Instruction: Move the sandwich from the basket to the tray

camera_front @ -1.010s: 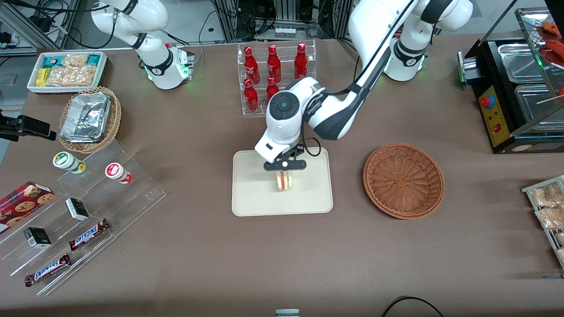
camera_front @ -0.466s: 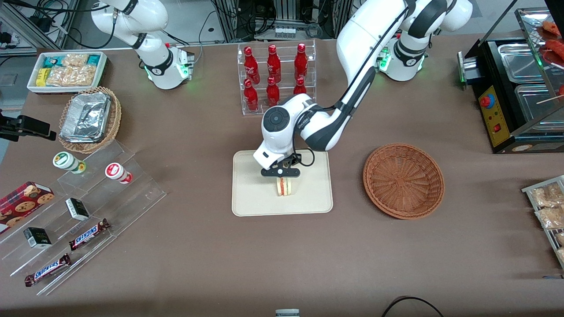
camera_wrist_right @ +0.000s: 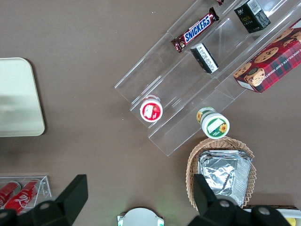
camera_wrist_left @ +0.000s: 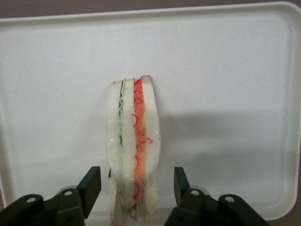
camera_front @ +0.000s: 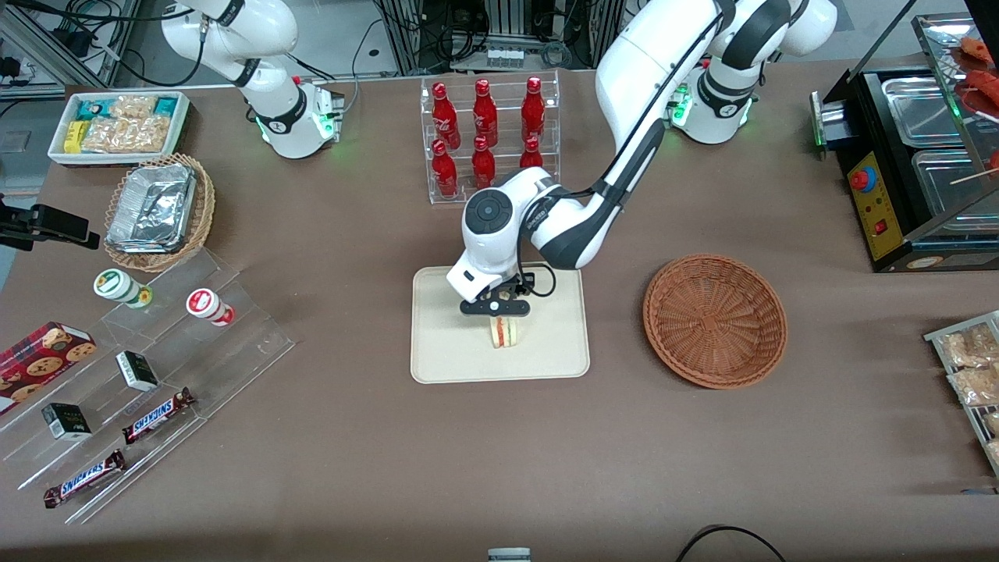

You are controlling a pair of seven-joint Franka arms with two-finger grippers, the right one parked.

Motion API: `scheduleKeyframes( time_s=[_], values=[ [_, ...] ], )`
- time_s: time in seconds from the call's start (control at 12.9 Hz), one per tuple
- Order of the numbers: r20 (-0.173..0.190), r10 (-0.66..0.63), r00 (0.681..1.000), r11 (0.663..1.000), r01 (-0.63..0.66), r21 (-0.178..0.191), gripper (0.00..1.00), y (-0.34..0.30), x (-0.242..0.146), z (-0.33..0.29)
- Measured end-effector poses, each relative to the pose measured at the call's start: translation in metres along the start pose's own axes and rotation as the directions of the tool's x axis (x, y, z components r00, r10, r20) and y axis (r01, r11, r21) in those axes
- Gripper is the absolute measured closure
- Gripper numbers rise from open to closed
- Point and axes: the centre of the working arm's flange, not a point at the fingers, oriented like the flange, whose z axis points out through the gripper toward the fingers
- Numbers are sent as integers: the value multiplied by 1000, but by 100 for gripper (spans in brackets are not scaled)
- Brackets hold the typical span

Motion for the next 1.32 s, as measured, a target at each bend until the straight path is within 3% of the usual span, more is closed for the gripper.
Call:
scheduleKeyframes(
  time_s=[0.16,0.23,0.54,0.78,1.32],
  values=[
    [-5,-17,1000,1000,17,15,4,-6,3,-42],
    [-20,-35,999,999,35,14,0,-11,6,-68],
    [-89,-141,986,989,144,24,0,-66,33,-159],
    [-122,-213,969,976,215,7,0,-139,50,-219],
    [-78,-128,989,988,134,71,0,-333,56,-280]
  ],
)
